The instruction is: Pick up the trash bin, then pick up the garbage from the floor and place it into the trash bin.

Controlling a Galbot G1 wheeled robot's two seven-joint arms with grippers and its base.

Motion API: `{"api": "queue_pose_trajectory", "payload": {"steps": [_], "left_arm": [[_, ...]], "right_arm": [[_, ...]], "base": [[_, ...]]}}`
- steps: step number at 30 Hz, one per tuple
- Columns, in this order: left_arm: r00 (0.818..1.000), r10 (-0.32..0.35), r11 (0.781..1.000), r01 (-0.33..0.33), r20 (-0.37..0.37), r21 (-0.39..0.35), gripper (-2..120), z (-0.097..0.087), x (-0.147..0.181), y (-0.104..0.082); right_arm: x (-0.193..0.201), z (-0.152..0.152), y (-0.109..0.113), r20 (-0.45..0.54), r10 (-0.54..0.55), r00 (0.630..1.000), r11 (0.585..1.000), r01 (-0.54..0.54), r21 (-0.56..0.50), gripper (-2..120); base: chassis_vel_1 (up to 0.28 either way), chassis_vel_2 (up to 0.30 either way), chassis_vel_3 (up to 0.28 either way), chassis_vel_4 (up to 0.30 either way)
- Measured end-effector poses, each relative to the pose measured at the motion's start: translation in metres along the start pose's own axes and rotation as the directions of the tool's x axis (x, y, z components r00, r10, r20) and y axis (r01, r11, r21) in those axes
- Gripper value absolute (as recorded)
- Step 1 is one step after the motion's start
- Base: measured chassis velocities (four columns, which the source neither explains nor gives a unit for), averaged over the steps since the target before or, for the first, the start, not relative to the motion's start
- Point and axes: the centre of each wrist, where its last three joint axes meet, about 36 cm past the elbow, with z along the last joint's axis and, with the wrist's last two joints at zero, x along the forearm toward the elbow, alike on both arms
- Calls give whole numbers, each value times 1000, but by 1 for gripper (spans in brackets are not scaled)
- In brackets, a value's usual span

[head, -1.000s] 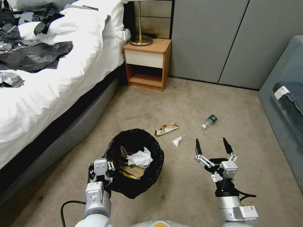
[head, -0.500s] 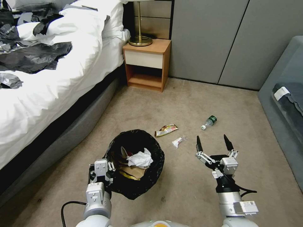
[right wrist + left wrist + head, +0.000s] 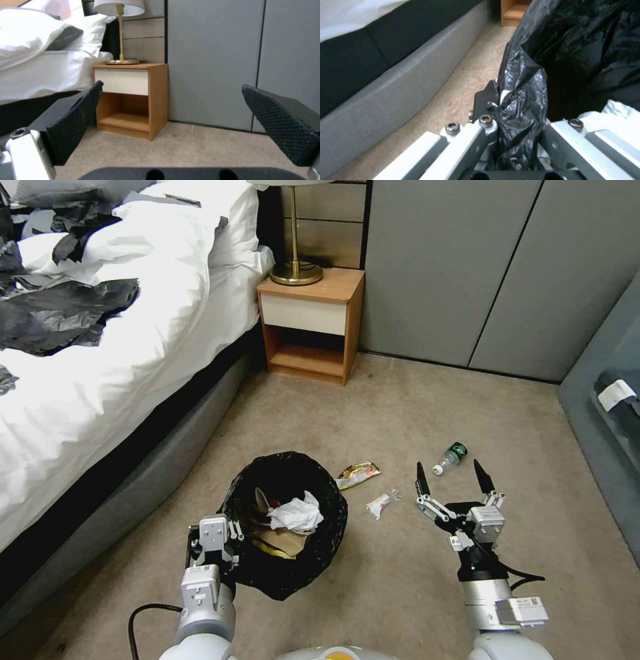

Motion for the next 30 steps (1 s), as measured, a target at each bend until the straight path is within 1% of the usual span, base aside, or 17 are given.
{"api": "queue_pose_trajectory", "payload": {"steps": [11,16,20,30], "left_arm": [[1000,1,1000,-1,2,2,2,0,0,0],[1000,0,1000,0,2,2,2,0,0,0],[1000,0,1000,0,2,3,2,0,0,0],[1000,0,1000,0,2,3,2,0,0,0]], "right_arm": [[-5,0,-3,18,-2,1000,1000,2,6,99],[-13,2,-4,60,-18,998,1000,17,6,100],[-15,4,-5,74,-28,997,1000,28,8,100],[-29,3,-11,101,-34,994,999,32,26,100]], "base": [[-122,132,122,-126],[-141,137,157,-139],[-49,88,48,-46],[0,0,0,0]]}}
